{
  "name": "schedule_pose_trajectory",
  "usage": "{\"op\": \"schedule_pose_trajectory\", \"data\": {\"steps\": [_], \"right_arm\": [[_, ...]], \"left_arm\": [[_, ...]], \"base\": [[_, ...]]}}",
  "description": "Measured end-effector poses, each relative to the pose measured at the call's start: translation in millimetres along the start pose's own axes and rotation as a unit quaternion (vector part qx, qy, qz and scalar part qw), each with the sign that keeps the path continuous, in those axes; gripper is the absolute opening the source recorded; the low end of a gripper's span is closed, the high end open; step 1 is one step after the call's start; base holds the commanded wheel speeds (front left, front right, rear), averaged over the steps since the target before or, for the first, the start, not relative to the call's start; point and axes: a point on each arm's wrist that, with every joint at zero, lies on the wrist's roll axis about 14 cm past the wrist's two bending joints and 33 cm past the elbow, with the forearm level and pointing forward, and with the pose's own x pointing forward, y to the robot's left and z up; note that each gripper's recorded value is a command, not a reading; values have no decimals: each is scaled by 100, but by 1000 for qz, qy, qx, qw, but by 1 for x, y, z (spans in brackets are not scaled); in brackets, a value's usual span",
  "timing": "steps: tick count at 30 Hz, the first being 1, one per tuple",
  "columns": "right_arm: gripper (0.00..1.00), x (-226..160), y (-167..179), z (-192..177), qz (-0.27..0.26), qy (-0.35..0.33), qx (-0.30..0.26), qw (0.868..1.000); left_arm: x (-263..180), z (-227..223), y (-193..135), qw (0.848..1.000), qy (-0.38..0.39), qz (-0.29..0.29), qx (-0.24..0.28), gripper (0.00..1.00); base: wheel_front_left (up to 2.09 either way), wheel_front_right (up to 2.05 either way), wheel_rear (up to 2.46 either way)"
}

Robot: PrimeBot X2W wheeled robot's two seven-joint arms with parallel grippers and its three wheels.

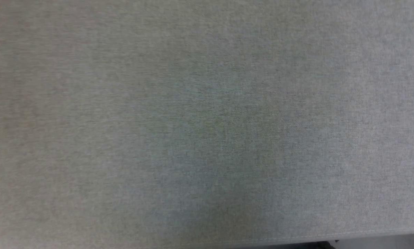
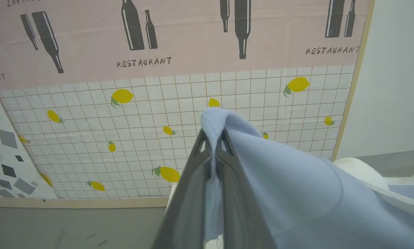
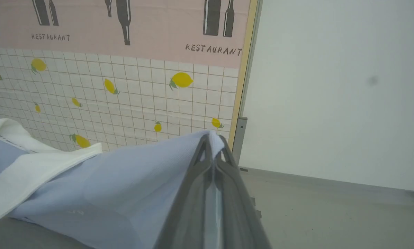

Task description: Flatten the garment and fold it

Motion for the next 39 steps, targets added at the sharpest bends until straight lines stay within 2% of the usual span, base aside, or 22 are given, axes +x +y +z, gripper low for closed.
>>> {"op": "schedule_pose_trajectory", "data": {"steps": [4, 9, 12, 16, 20, 28, 35, 39], "right_arm": [[0, -22, 6, -38, 9, 47, 14, 999], [0, -73, 13, -93, 22, 122, 27, 992], [0, -105, 14, -112, 29, 154, 35, 987], [0, -152, 13, -131, 38, 195, 47, 979], [0, -200, 16, -148, 48, 237, 60, 968], [0, -281, 3, -170, 56, 309, 29, 949], [0, -344, 2, -192, 60, 389, 18, 919], [0, -386, 7, -208, 61, 457, 41, 887]], "left_arm": [[-33, -51, -10, 998, 53, -5, -28, 0], [-100, -108, -18, 990, 130, -8, -59, 0], [-142, -129, -26, 983, 171, -16, -69, 0], [-199, -139, -40, 973, 216, -34, -74, 0], [-254, -140, -43, 963, 253, -28, -84, 0], [-362, -147, -50, 933, 348, -19, -92, 0], [-422, -146, -55, 908, 408, -22, -97, 0], [-460, -151, -67, 883, 456, -37, -105, 0]], "base": [[0, 0, 0], [0, 0, 0], [0, 0, 0], [0, 0, 0], [0, 0, 0], [0, 0, 0], [0, 0, 0], [0, 0, 0]]}}
